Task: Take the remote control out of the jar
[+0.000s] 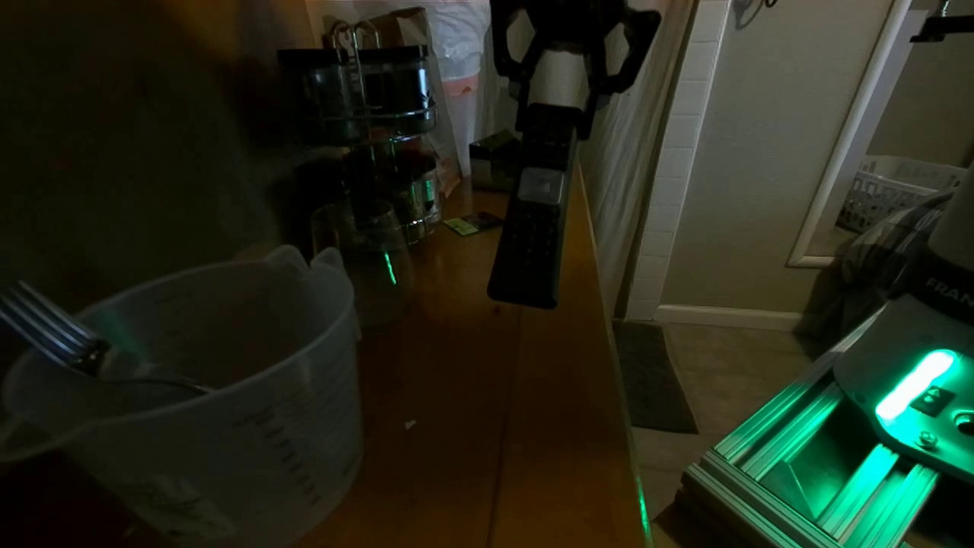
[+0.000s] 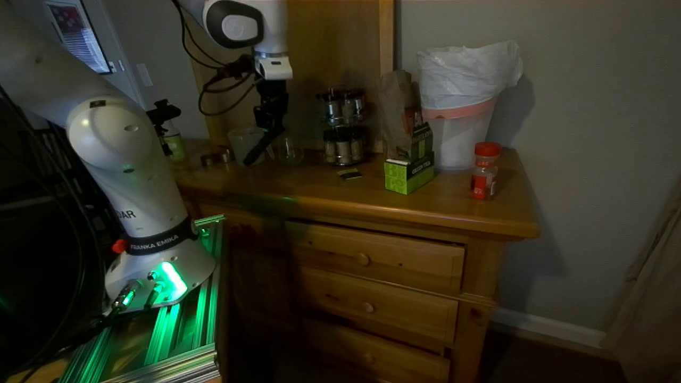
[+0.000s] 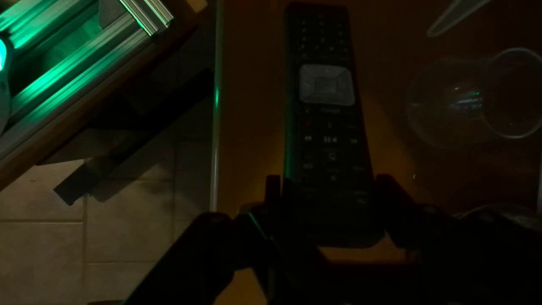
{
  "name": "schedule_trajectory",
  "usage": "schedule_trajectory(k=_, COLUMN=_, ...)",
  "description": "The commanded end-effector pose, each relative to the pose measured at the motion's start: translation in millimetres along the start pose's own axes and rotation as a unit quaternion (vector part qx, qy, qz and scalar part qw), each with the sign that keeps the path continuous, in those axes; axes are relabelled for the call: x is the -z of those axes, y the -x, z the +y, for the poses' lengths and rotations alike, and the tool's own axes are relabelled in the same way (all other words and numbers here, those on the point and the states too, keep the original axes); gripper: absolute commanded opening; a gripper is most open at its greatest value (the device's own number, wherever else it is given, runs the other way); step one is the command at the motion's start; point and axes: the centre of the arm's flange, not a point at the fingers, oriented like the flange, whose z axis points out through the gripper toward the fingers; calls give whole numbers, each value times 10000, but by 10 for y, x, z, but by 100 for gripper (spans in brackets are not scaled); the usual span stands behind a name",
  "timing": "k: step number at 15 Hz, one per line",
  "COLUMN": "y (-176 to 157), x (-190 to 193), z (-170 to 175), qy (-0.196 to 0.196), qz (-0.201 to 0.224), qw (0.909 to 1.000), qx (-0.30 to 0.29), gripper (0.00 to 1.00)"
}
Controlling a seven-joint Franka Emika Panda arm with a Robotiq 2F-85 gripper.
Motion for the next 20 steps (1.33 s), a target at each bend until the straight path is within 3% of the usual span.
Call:
schedule_trajectory(k=1, y=-307, x=-206, z=177, qy=-432, qz=-790, qw=9952, qx=391, gripper=32)
schedule_trajectory(k=5, y=-517, x=-423, z=221, qy=-846, qz=-1587, qw=9833, qx=285, gripper=32)
schedule_trajectory(k=7, y=-583, x=-593, z=250, qy=-726, qz=-1681, qw=9831, qx=43, gripper=32)
schedule_trajectory(k=11, y=-637, x=-795, z=312, qy=-379, qz=-1519, qw=9867, qx=-426, gripper=32)
schedule_trajectory(k=16, y=-715, x=-915, z=369, qy=-233, qz=-1561, qw=9816, qx=-1071, gripper=32)
schedule_trajectory(k=20, y=-692, x=-953, z=331, qy=-4, qz=-1200, qw=9840, qx=-1319, gripper=32)
